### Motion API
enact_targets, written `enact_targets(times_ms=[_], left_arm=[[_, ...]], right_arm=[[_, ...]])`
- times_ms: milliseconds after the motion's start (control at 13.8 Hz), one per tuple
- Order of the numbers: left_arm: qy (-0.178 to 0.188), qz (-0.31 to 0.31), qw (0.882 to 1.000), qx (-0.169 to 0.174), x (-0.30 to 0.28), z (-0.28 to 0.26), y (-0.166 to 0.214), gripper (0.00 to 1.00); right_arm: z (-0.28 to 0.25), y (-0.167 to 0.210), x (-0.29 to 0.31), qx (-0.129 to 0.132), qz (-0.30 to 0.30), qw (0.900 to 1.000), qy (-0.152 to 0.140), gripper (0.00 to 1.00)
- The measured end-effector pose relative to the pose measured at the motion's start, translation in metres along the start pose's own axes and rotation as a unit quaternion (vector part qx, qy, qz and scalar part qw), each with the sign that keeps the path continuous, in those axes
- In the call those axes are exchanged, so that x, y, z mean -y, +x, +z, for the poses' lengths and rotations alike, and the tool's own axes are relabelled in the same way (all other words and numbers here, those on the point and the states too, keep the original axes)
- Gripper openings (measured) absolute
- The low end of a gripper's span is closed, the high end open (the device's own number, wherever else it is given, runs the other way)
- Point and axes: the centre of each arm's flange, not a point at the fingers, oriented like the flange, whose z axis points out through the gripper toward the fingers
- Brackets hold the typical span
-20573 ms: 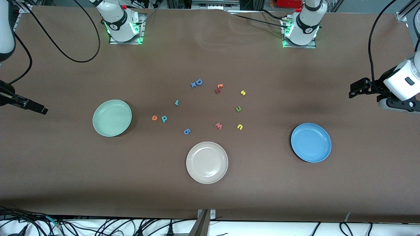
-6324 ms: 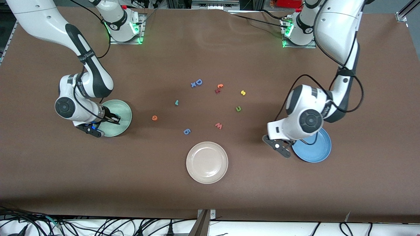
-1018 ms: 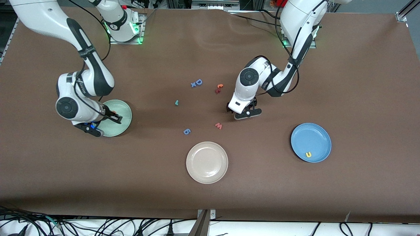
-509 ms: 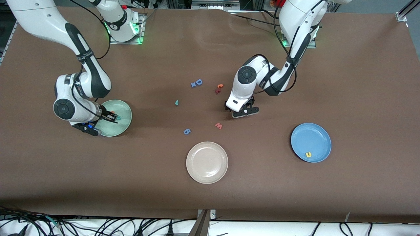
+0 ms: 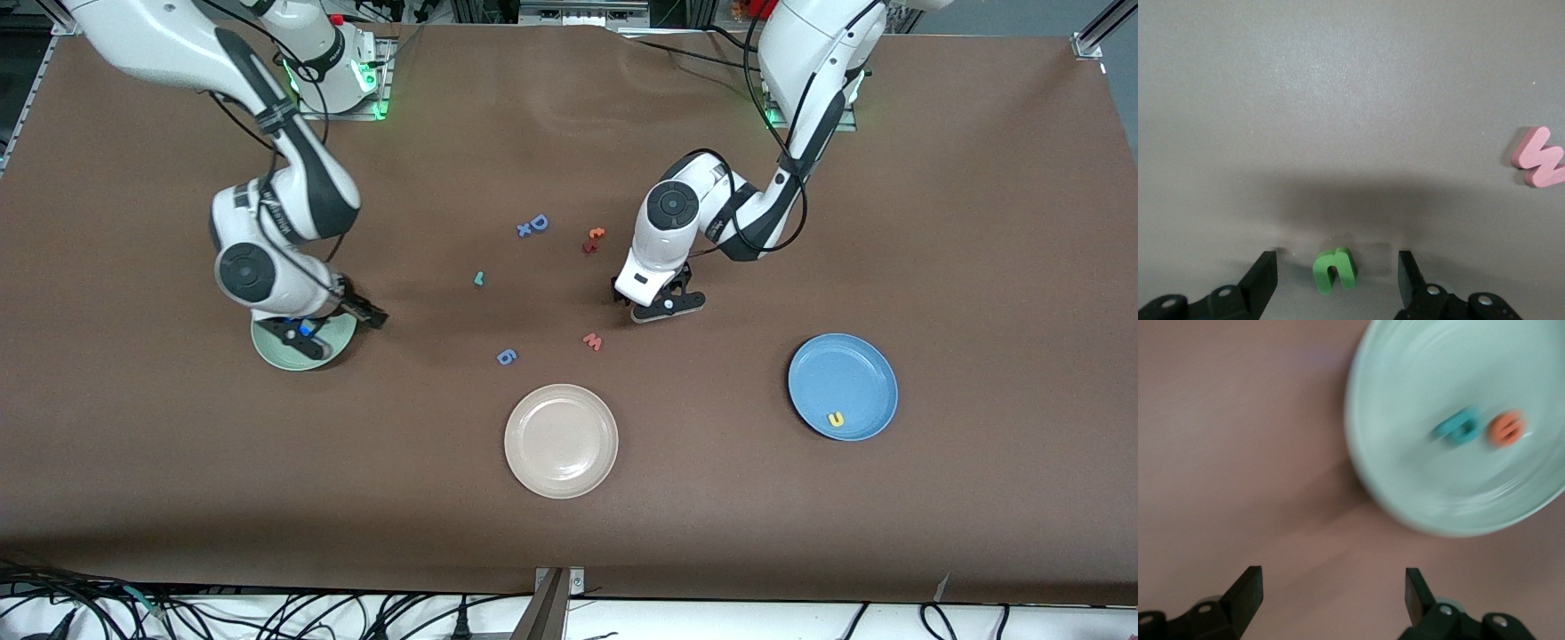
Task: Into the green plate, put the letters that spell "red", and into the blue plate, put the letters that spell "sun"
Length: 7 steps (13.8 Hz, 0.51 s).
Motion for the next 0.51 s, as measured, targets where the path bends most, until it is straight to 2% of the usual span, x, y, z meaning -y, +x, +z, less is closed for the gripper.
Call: enact_targets(times_ms=[291, 509], left_arm=[[-0.007, -0.001, 1.0, -0.003, -0.001, 0.006, 0.0, 0.75], [-0.007, -0.001, 1.0, -0.002, 0.0, 0.009, 0.001, 0.72]], right_arm=[[0.026, -0.039, 0.048, 0.0, 0.046, 0.997, 0.06, 0.94], [0.056, -0.074, 0.076, 0.01, 0.062, 0.995, 0.075, 0.92]])
